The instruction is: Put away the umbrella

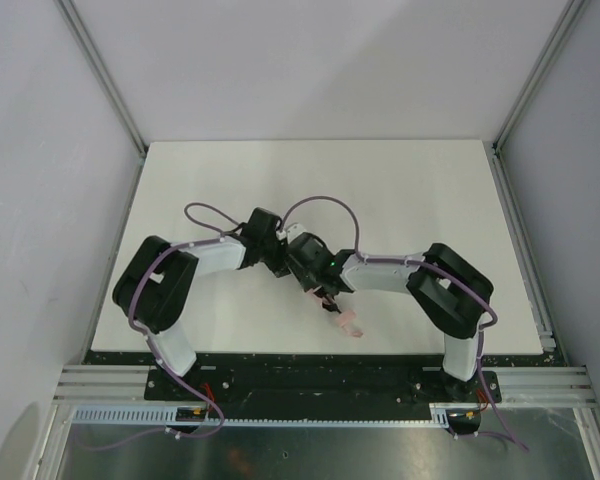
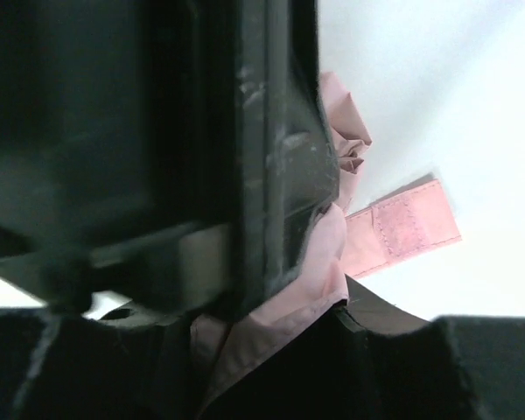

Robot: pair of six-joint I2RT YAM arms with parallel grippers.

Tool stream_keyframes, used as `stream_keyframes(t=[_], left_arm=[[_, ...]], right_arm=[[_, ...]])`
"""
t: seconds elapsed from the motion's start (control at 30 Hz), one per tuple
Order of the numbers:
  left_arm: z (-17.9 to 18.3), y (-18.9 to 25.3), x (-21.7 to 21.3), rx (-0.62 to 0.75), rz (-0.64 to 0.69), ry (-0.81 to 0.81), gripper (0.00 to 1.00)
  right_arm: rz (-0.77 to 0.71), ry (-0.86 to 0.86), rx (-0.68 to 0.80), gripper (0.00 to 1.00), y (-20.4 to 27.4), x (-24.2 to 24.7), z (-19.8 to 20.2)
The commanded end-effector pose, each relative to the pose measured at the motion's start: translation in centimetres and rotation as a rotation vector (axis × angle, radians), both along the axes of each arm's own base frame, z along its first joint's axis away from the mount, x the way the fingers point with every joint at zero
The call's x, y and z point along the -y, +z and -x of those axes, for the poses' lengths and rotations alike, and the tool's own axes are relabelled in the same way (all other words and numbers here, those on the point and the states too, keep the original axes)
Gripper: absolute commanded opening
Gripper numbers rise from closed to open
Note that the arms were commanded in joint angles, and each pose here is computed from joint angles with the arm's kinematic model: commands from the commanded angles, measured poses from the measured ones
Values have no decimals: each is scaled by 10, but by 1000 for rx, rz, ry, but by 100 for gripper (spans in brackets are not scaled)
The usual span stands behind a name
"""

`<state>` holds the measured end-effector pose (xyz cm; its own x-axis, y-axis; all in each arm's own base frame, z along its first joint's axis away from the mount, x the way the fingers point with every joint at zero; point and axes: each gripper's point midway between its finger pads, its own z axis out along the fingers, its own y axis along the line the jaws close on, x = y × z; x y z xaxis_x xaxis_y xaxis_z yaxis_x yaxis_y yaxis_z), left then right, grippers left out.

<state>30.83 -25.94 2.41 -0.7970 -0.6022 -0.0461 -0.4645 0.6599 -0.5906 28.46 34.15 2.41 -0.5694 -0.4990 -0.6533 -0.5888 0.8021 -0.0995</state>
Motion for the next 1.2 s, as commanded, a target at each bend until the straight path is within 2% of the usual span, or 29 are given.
stream_keyframes(t=[0.0, 0.13, 0.2, 0.27, 0.4, 0.5, 0.63, 0.83, 0.9, 1.0, 1.07, 1.1, 1.17], left_arm=[[43, -21, -39, -98, -194, -64, 63], [40, -9, -36, -47, -169, -80, 91], [41, -7, -31, -45, -149, -98, 97], [41, -9, -25, -48, -142, -114, 99], [46, -23, -14, -96, -141, -139, 99], [56, -39, -13, -150, -142, -129, 96], [69, -54, -12, -208, -126, -94, 87], [73, -64, -5, -238, -123, -78, 86], [72, -70, -5, -237, -130, -75, 81], [68, -74, -4, -216, -127, -74, 67], [63, -73, -2, -189, -121, -77, 63], [61, -73, -1, -176, -118, -83, 65], [59, -72, 1, -162, -113, -104, 74]], right_arm=[[0, -24, -254, 0, -52, 48, 11], [-187, 27, -424, 0, -52, 39, 22], [-267, 47, -501, 0, -51, 35, 28], [-343, 70, -575, 0, -49, 30, 33], [-448, 77, -672, 0, -47, 26, 36], [-513, 66, -690, 0, -45, 23, 32], [-585, -16, -654, 0, -40, 18, 19], [-710, -62, -598, 0, -22, 0, 9], [-727, -46, -589, 0, -17, -6, 11], [-764, -9, -591, 0, -7, -11, 14], [-785, 22, -587, 0, 0, -13, 16], [-793, 41, -580, 0, 4, -14, 17], [-806, 61, -567, 0, 10, -12, 16]])
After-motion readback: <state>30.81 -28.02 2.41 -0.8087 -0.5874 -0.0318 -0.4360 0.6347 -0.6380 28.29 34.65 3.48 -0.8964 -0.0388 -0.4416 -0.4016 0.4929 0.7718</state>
